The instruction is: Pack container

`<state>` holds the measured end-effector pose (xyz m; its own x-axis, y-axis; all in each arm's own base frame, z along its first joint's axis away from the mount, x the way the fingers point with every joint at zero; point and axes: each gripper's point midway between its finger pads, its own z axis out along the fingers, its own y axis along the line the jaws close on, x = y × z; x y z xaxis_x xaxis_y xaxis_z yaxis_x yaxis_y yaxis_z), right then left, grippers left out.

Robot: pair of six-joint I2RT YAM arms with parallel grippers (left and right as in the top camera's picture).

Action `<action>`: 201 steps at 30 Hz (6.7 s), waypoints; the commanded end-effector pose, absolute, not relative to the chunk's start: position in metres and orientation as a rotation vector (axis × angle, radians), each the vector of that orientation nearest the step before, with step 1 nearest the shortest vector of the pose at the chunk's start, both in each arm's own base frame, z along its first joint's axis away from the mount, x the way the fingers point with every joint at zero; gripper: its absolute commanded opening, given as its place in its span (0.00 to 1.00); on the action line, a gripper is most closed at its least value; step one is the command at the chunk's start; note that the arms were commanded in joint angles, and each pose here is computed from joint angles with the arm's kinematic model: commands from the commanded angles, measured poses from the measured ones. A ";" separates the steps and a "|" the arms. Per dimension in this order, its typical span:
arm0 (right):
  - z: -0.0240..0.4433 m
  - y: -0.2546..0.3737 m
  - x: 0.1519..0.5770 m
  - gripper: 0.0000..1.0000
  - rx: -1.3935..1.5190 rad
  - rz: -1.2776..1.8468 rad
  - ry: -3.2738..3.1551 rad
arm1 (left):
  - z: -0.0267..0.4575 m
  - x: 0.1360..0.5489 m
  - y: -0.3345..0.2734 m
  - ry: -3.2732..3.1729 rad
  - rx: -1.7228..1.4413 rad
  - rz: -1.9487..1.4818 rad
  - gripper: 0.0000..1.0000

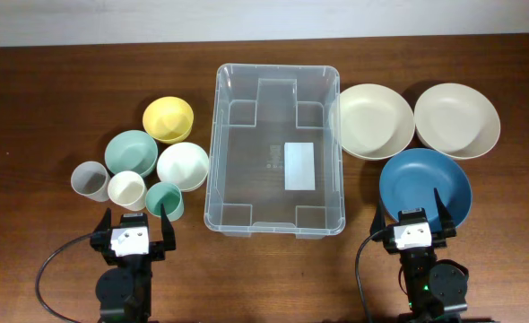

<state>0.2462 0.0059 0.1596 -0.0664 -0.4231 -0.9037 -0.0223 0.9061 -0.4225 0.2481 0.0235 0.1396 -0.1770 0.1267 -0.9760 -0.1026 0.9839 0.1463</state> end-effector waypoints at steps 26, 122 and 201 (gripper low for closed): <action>0.252 -0.053 0.224 0.99 0.184 -0.389 1.311 | 0.137 0.248 0.021 1.739 0.041 0.205 0.99; 0.007 -0.253 0.435 0.69 0.756 0.235 2.570 | 0.137 0.248 0.021 1.739 0.041 0.205 1.00; 0.131 0.184 0.514 0.04 -0.705 0.059 2.662 | 0.137 0.248 0.021 1.739 0.041 0.205 0.99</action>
<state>0.5084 0.1869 0.1422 -0.7900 -0.4744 -0.3883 -0.4959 0.8669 -0.0501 0.2481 0.0235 0.1394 -0.1781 0.1301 -0.9754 -0.1019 0.9835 0.1498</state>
